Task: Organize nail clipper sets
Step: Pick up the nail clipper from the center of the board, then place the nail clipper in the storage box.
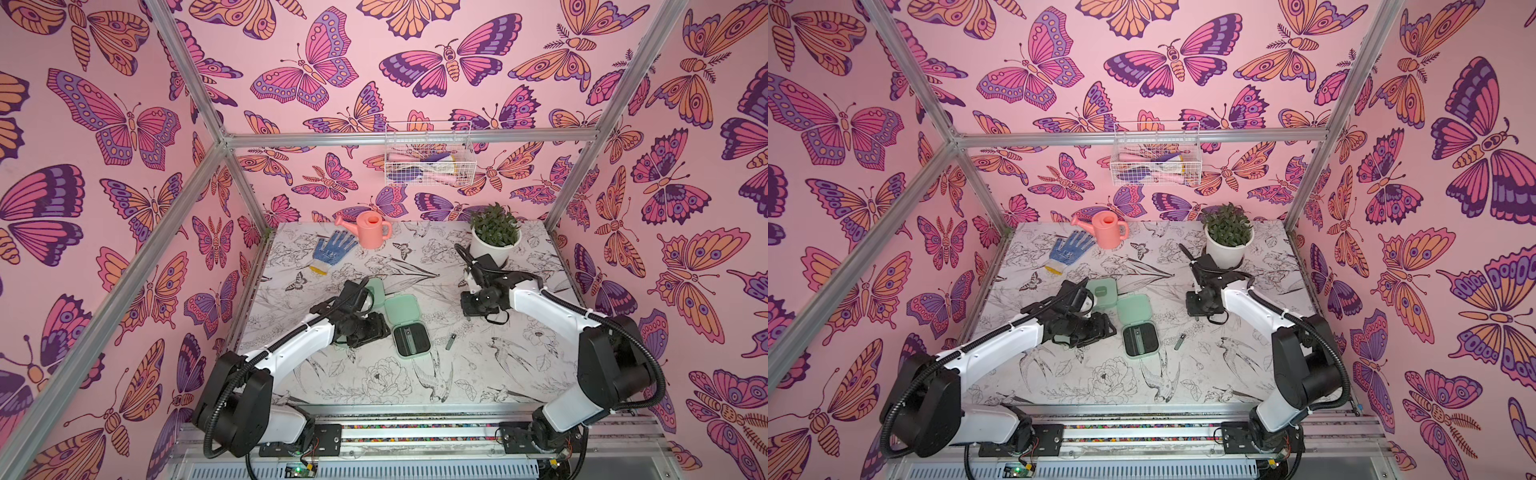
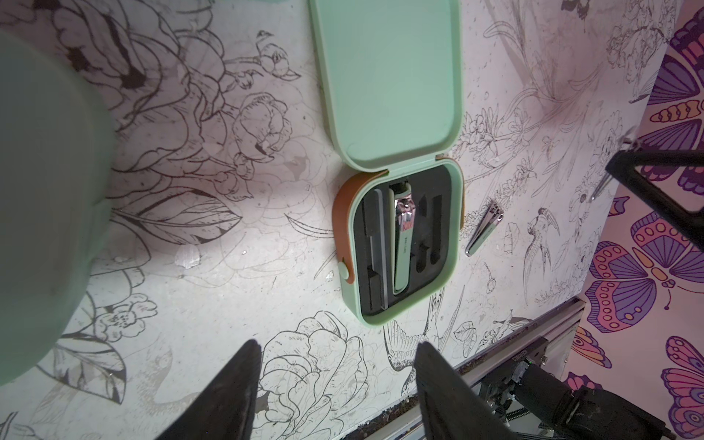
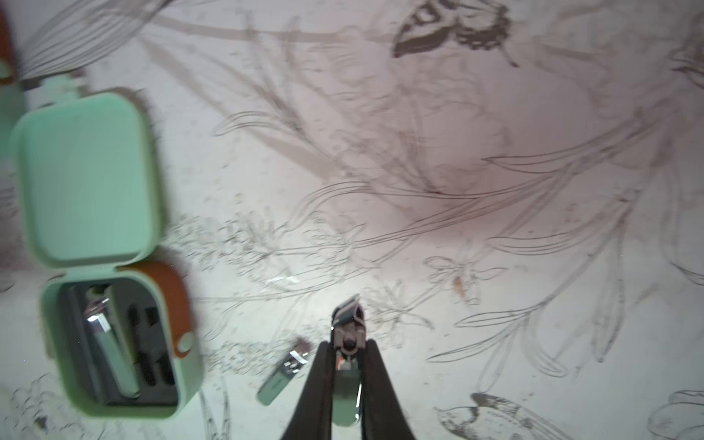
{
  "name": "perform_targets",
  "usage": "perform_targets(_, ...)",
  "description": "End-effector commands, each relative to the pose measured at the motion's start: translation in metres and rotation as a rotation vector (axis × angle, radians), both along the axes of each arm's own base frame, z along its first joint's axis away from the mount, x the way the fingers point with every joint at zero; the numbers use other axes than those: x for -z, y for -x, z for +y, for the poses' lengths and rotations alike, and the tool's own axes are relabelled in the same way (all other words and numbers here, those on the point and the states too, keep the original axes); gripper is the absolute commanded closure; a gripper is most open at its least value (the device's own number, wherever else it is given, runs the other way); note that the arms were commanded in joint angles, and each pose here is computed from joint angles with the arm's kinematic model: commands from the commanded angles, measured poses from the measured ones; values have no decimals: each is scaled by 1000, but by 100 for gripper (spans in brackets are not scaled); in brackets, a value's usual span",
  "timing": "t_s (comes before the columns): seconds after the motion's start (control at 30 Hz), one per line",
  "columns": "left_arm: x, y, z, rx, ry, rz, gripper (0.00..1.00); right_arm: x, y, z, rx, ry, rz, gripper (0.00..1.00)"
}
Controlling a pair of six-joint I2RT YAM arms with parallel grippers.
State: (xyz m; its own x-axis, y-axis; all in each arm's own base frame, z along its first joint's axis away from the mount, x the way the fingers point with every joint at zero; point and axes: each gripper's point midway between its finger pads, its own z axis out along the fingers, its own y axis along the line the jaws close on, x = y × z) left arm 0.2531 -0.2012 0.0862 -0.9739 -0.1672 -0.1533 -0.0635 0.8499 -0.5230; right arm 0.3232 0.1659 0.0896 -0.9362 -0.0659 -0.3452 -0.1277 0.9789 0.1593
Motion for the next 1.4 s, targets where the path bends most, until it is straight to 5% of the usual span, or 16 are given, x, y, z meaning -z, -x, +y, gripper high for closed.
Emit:
perform_targets(0.0, -1, -1, -2, -1, 4, -1, 34, -3, 20, 27, -35, 13, 2, 94)
perform_targets(0.47, -1, -1, -3, 2, 5, -3, 34, 24, 55, 143, -224, 27, 3, 95)
perform_targets(1.37, -3, 0, -3, 6, 12, -5, 34, 66, 60, 137, -200, 87, 34, 96)
